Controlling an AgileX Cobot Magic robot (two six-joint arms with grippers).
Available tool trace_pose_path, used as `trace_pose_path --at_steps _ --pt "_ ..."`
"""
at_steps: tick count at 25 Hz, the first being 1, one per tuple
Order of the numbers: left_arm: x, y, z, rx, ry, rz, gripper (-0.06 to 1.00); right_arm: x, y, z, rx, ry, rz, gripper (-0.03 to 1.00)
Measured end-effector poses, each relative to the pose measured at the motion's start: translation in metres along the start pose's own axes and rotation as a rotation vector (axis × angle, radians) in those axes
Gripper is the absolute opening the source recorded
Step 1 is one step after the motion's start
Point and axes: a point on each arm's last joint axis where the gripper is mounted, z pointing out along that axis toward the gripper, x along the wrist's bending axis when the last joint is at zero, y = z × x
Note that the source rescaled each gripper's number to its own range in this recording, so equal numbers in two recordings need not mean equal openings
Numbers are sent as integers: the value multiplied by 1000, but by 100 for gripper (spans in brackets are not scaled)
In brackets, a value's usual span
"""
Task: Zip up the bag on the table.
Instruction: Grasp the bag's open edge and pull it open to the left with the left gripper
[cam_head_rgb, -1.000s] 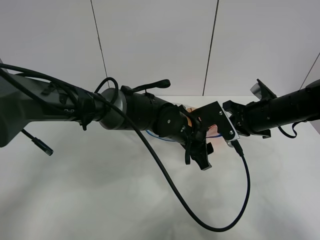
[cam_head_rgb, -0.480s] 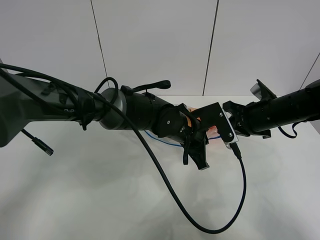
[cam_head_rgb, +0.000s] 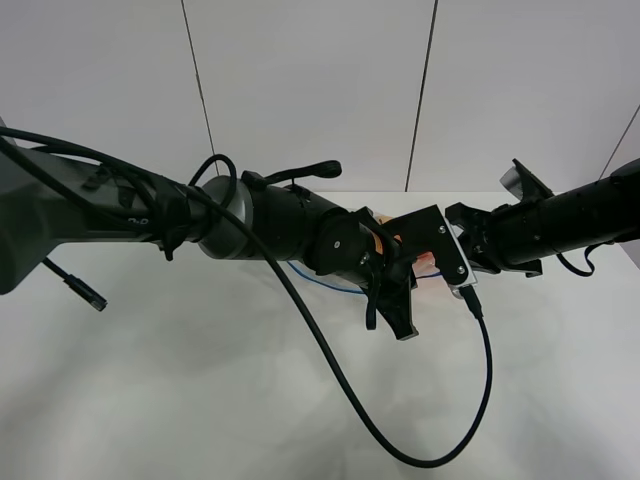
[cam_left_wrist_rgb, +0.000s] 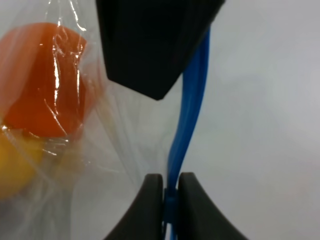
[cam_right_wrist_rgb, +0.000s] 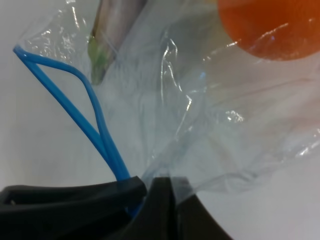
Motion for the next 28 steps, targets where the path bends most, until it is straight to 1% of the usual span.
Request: trace_pose_path --at_steps 10,13,16,20,23,28 --pt "-1 -2 0 17 -14 14 0 0 -1 0 6 -4 -9 0" --pt "1 -4 0 26 -13 17 0 0 0 0 5 -5 -9 0" --pt "9 -12 -1 56 -16 2 0 -3 0 -1 -1 -9 -3 0" --pt "27 -25 -2 91 -4 -31 0 -11 3 -7 -19 -14 29 0" --pt "39 -35 -4 112 9 -52 0 -13 4 -9 -25 -14 37 0" --pt "53 -49 -7 164 18 -24 0 -13 4 -9 -26 -12 40 0"
